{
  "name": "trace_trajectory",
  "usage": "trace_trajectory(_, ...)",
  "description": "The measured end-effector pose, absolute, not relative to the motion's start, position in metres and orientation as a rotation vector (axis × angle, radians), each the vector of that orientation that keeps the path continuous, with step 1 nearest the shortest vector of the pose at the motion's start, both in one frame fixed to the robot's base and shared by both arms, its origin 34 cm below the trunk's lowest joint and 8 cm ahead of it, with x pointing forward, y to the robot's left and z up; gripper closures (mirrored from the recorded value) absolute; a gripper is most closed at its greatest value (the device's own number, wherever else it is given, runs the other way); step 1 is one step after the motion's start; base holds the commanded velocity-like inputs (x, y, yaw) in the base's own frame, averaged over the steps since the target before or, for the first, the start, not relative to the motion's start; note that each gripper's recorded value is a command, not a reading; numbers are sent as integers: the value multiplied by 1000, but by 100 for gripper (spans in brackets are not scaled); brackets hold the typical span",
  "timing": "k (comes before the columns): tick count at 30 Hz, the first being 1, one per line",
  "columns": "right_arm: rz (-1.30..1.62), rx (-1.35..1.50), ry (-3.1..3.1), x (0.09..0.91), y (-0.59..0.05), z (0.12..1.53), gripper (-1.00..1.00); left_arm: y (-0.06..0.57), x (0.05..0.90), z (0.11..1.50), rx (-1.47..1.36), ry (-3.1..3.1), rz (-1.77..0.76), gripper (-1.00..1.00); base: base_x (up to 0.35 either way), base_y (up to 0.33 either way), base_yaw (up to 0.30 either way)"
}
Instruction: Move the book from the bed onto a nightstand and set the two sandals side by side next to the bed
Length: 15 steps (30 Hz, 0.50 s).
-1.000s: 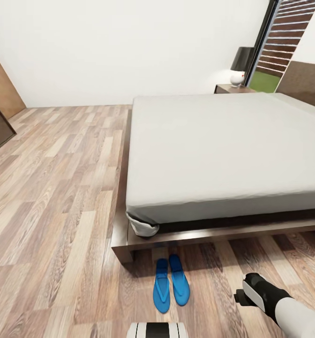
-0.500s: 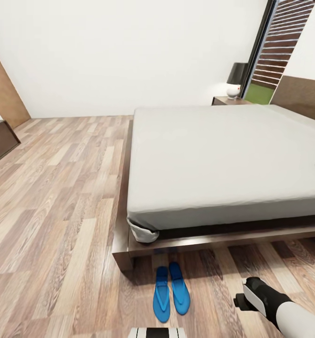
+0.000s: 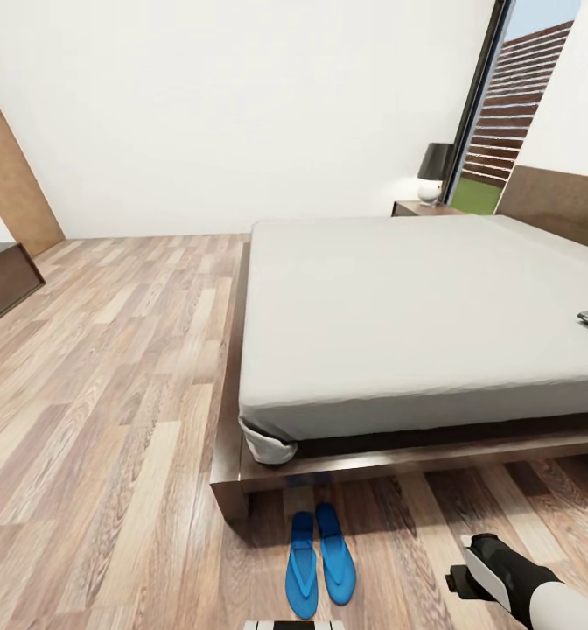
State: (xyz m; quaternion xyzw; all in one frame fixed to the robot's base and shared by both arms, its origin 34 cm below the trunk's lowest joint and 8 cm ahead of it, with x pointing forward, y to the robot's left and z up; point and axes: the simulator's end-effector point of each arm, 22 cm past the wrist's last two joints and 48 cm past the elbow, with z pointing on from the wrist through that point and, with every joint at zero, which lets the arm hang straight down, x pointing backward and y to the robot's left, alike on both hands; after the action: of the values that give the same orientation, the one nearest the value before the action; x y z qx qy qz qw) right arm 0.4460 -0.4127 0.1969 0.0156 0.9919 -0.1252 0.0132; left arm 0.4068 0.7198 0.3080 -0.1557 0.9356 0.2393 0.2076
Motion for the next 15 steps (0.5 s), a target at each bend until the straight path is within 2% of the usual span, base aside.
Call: trace_trajectory(15,-340,70,3009,461,-415,216,-100,687,404,300,-436,2599,588,-100,0,0,0)
